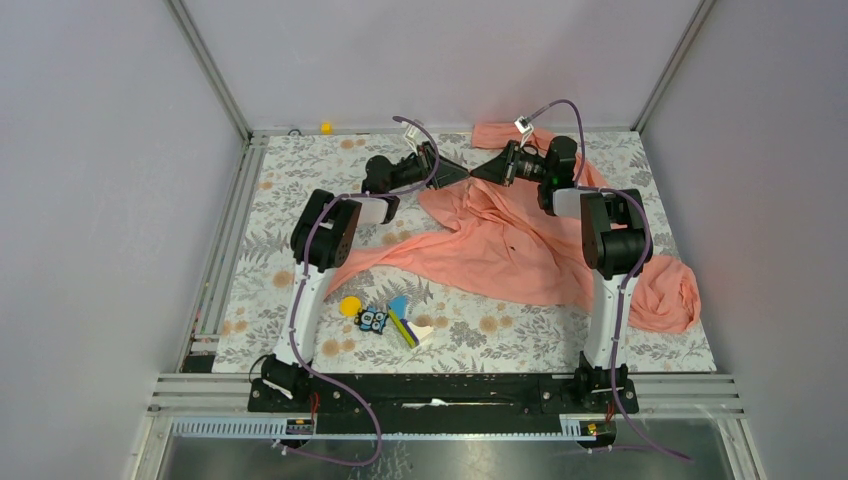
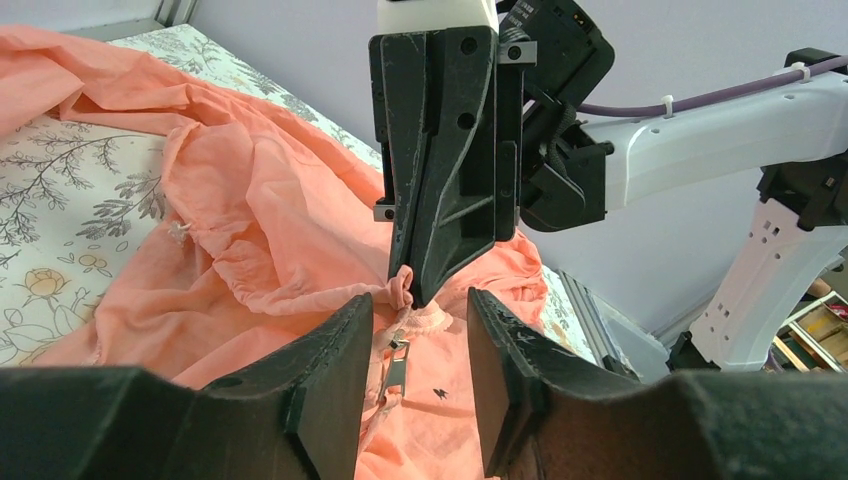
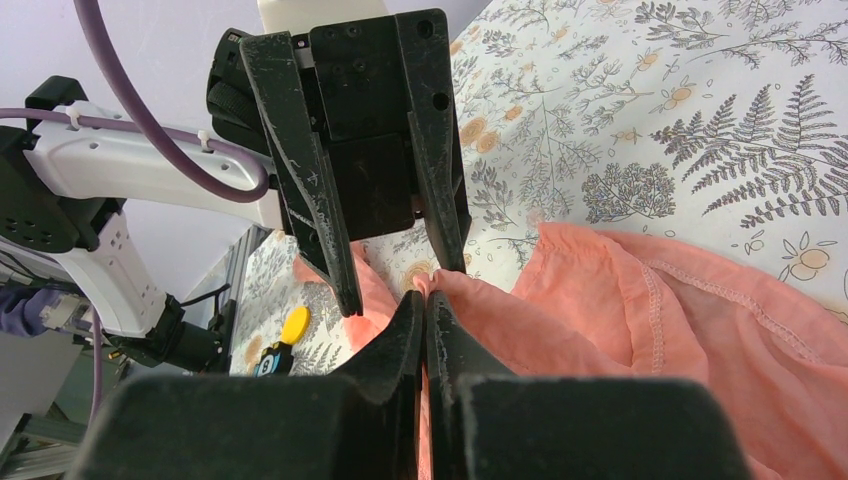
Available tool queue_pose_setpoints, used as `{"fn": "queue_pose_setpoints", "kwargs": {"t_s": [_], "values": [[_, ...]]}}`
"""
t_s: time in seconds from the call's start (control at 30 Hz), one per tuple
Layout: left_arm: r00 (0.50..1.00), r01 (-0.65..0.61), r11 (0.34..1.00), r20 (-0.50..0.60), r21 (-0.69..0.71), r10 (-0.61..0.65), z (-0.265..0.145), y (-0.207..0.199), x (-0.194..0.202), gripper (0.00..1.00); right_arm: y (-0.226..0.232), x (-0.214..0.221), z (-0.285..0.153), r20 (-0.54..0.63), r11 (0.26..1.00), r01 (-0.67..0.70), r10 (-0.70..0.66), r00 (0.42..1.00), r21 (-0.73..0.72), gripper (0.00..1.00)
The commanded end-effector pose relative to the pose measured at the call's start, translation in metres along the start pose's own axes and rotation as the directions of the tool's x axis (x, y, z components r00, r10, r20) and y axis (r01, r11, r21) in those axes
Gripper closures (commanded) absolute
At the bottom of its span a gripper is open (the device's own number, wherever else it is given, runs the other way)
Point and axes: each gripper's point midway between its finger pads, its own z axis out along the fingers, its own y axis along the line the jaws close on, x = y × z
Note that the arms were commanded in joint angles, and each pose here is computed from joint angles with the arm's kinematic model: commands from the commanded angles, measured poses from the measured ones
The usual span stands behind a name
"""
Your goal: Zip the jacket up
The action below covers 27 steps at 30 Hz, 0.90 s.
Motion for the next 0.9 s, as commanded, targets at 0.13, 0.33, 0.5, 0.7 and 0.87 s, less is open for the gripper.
{"fn": "queue_pose_setpoints", "kwargs": {"t_s": [0.13, 0.33, 0.5, 0.7, 0.87], "values": [[0.997, -0.074, 0.997, 0.020, 0.039, 0.073, 0.008, -0.009, -0.012, 0.62, 0.030, -0.025, 0.003, 0.033, 0.993, 0.109, -0.108, 0.994, -0.043, 1.00], [0.998, -0.063, 0.996, -0.010, 0.056, 0.064, 0.014, -0.011, -0.004, 0.69, 0.029, -0.026, 0.003, 0.037, 0.993, 0.110, -0.108, 0.993, -0.038, 1.00], [0.998, -0.064, 0.996, -0.016, 0.064, 0.065, 0.015, -0.015, -0.001, 0.83, 0.029, -0.027, 0.003, 0.041, 0.993, 0.110, -0.109, 0.993, -0.032, 1.00], [0.998, -0.066, 0.995, -0.017, 0.070, 0.067, 0.014, -0.019, 0.000, 0.84, 0.027, -0.028, 0.003, 0.048, 0.994, 0.105, -0.104, 0.993, -0.018, 1.00], [0.998, -0.064, 0.995, -0.022, 0.074, 0.066, 0.015, -0.020, 0.002, 0.84, 0.026, -0.029, 0.003, 0.053, 0.994, 0.106, -0.106, 0.993, -0.011, 1.00]]}}
